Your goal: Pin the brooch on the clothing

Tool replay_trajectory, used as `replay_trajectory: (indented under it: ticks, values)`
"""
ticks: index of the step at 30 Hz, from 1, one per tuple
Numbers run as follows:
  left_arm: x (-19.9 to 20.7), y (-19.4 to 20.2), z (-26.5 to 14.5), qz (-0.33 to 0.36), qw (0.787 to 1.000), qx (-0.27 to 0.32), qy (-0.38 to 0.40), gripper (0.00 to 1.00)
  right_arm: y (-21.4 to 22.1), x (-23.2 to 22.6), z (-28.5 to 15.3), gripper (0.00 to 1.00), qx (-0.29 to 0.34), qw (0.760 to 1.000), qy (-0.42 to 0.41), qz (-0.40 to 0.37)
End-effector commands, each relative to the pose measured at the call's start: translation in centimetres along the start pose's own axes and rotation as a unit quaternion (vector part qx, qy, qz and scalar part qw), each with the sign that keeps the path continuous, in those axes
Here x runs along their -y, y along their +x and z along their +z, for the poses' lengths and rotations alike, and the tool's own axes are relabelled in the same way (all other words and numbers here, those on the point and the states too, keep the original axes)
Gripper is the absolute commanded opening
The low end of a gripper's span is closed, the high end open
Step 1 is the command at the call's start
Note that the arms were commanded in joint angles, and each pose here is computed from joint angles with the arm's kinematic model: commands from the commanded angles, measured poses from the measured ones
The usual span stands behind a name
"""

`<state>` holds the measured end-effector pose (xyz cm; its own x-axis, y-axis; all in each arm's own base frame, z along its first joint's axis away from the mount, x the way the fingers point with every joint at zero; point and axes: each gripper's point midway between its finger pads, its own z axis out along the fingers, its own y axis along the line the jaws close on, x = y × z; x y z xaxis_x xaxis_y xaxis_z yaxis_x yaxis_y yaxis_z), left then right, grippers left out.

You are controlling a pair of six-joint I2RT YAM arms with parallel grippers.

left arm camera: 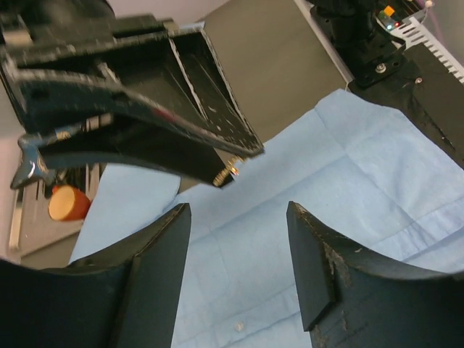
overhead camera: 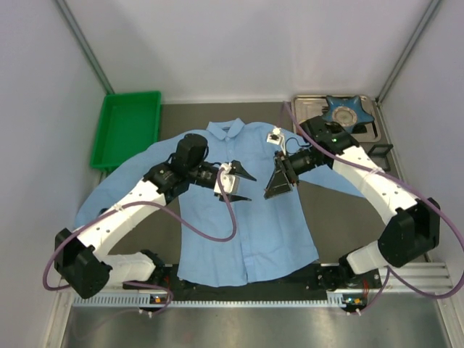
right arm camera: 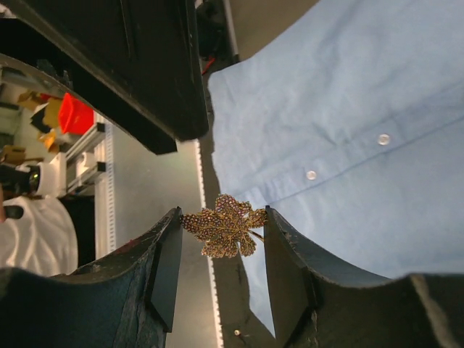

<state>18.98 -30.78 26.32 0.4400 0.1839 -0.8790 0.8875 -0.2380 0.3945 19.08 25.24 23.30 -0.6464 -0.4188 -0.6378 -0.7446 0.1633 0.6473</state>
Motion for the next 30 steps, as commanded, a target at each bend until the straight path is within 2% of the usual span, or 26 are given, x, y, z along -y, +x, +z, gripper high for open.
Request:
replay_trajectory:
  ticks: [1, 11, 14, 22, 30]
  values:
    - [0.2, -2.5, 1.0, 0.056, 0.997, 0.052, 0.023, 0.60, -0.8, -3.4, 0.9, 0.37, -0.002, 0.997, -0.074, -0.021]
    - [1.3, -1.6, 1.9, 0.049, 0.996, 0.051, 0.046, 0.54, -0.6, -4.6, 1.9, 0.37, -0.021, 0.995, -0.098, -0.021]
    - [1.6, -1.6, 2.2, 0.044, 0.996, 0.052, 0.052, 0.51, -0.6, -4.8, 2.1, 0.36, -0.025, 0.994, -0.102, -0.020]
    - [2.2, -1.6, 2.5, 0.039, 0.996, 0.056, 0.064, 0.33, -0.8, -5.1, 2.3, 0.36, -0.027, 0.993, -0.111, -0.022]
    - [2.8, -0.8, 2.7, 0.030, 0.995, 0.048, 0.081, 0.29, -0.9, -5.3, 2.1, 0.35, -0.026, 0.993, -0.112, -0.028]
